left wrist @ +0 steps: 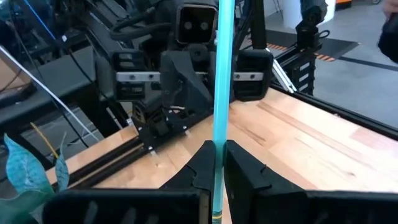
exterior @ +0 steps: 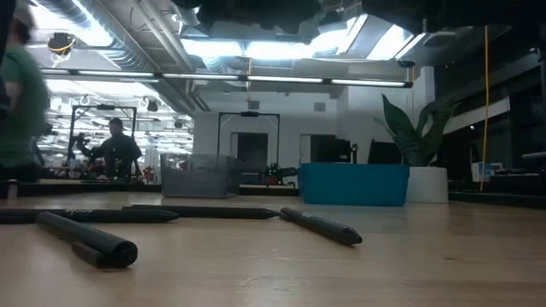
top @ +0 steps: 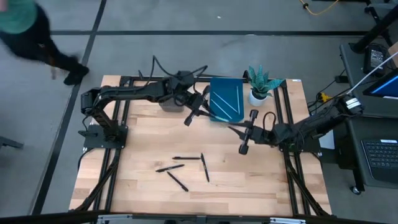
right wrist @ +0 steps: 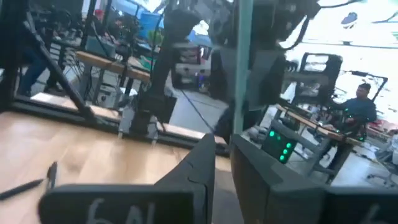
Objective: Sort pens & pencils
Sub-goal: Put the light blue pencil into the blue bin
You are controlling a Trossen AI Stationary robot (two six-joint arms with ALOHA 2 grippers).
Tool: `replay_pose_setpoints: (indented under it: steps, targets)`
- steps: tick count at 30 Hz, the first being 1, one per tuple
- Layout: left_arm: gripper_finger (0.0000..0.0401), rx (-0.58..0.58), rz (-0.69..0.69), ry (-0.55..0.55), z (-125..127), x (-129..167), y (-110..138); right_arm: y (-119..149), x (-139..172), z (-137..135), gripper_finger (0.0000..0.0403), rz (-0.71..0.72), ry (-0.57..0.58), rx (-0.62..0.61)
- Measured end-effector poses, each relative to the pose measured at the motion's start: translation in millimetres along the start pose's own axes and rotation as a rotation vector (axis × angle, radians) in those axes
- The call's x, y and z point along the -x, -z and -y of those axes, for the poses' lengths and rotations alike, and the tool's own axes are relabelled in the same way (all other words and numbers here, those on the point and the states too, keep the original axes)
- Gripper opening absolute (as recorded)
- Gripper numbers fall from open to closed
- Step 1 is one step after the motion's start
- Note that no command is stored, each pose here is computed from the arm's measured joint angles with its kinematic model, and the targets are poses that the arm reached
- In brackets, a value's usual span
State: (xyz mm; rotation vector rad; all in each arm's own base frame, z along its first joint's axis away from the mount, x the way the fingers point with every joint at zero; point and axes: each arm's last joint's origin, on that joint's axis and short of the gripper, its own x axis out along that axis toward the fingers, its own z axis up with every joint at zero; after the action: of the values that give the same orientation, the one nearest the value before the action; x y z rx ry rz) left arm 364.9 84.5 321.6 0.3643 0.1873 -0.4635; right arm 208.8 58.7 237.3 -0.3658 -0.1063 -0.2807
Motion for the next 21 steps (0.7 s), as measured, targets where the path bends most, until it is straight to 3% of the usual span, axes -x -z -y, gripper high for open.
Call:
replay_pose_setpoints:
  steps: [6, 12, 21]
  targets:
    - [0.0018, 0.005, 0.019, 0.02, -5.6, 6.1, 3.0, 2.8, -9.5, 13.2, 0.0063, 0.0, 0.039, 0.009]
    - [0.0018, 0.008, 0.032, 0.037, -8.4, 9.3, 4.7, 2.8, -15.1, 24.4, 0.0116, 0.056, 0.033, -0.003]
    - [0.0018, 0.002, 0.033, 0.038, -8.4, 9.4, 4.6, 0.9, -20.4, 35.6, 0.0162, 0.17, -0.059, -0.019]
